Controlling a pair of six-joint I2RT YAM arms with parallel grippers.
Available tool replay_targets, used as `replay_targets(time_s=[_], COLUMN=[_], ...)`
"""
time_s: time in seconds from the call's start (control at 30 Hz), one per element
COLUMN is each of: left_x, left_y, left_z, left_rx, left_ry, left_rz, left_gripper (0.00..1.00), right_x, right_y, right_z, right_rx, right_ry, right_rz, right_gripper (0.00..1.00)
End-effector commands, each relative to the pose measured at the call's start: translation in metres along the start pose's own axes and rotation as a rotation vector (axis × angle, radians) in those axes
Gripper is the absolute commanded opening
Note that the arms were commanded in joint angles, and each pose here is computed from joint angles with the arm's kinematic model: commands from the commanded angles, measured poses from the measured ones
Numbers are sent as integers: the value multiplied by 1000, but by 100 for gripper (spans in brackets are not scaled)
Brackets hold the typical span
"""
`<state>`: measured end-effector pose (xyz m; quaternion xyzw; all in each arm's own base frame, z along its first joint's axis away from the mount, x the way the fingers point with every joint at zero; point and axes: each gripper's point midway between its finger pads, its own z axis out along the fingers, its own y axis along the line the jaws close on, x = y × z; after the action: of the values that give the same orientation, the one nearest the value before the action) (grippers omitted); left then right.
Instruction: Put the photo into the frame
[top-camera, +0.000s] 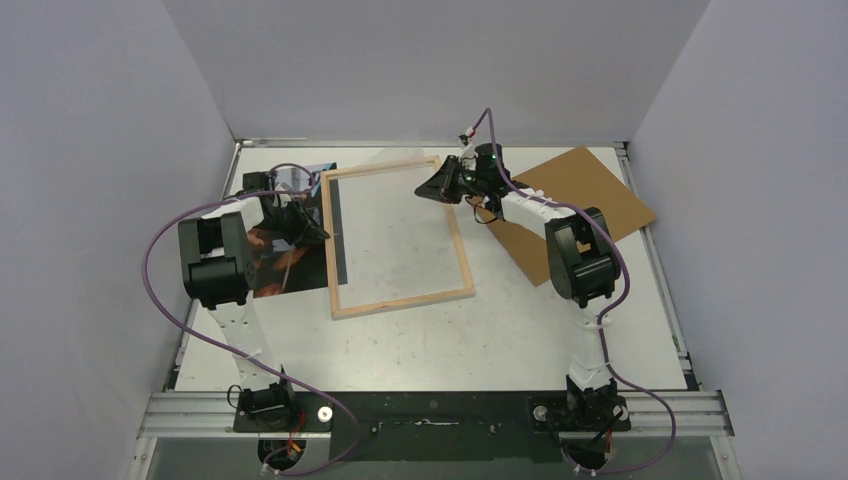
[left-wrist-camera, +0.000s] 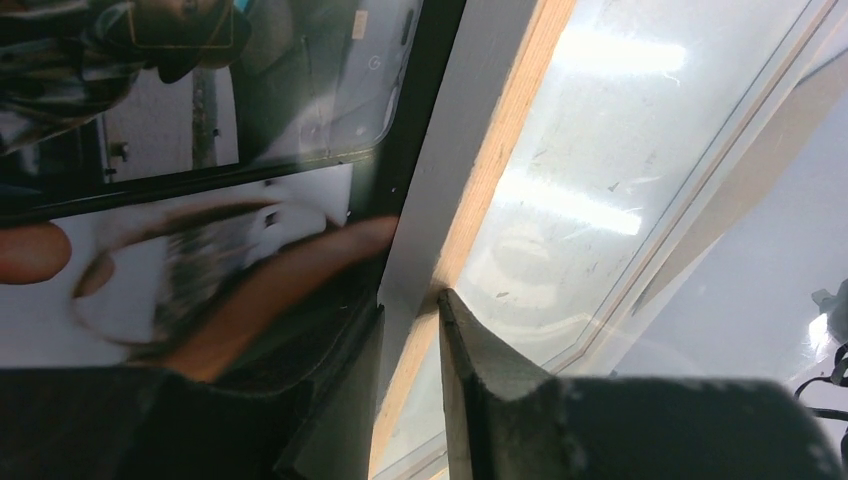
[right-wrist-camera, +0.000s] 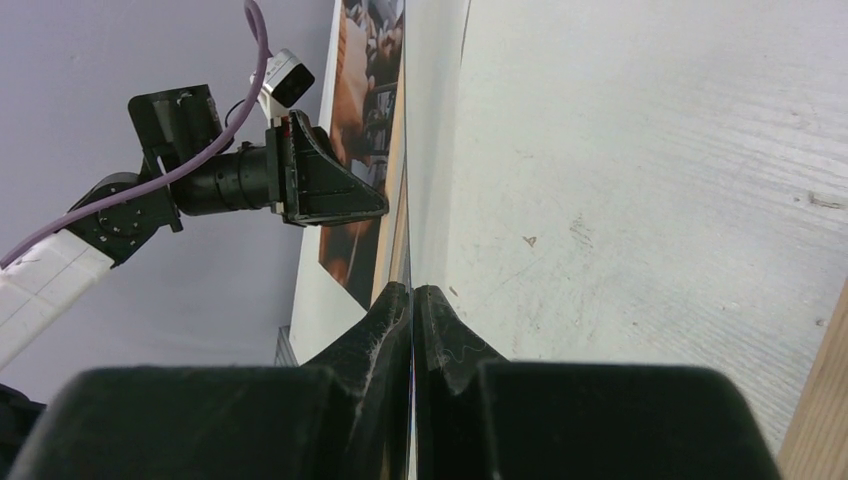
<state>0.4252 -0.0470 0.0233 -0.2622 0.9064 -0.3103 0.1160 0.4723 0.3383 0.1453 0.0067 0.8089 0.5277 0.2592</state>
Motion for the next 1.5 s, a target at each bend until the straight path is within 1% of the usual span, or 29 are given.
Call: replay_targets(time_s=[0.0,0.13,0.3,0.33,0.6,0.7,0.83,0.97,1.1,1.13,1.33,1.47], left_x=[1,0,0,1,1,0,0,-1,-1,0,1,1], left_y=[31,31,32,33,33,32,33,33,34,35,36,37], left_z=[15,15,15,16,16,15,16,16,17,17,18,18], left_rx=[-125,-127,-127,-128,-125,-124,-124,-124,-126,-127,-128,-132], left_ry=[5,1,4,7,8,6,9,8,9,10,15,14], left_rz=[10,13,9,7,6,5,4,3,2,1,-1,-1], left_gripper=[26,26,18,16,12,12,18,21,21,21,8,6], right_x=[-20,-18,-19,-18,-18,-19,-15,-14,-16,-18,-22,-21], right_y=[38,33,30,29,22,20,25,23,21,20,20,16], right_z=[-8,-8,-9,-8,-9,-11,-9,-10,-11,-11,-15,-18], right_rx=[-35,-14,-1,3,27,38,17,33,44,46,56,58], right_ry=[-72,-74,-83,-82,-92,-98,-75,-72,-86,-93,-113,-112], right_rz=[-103,-96,-94,-92,-88,-99,-123,-137,-135,-136,-136,-134], right_gripper=[0,0,0,0,0,0,0,0,0,0,0,0])
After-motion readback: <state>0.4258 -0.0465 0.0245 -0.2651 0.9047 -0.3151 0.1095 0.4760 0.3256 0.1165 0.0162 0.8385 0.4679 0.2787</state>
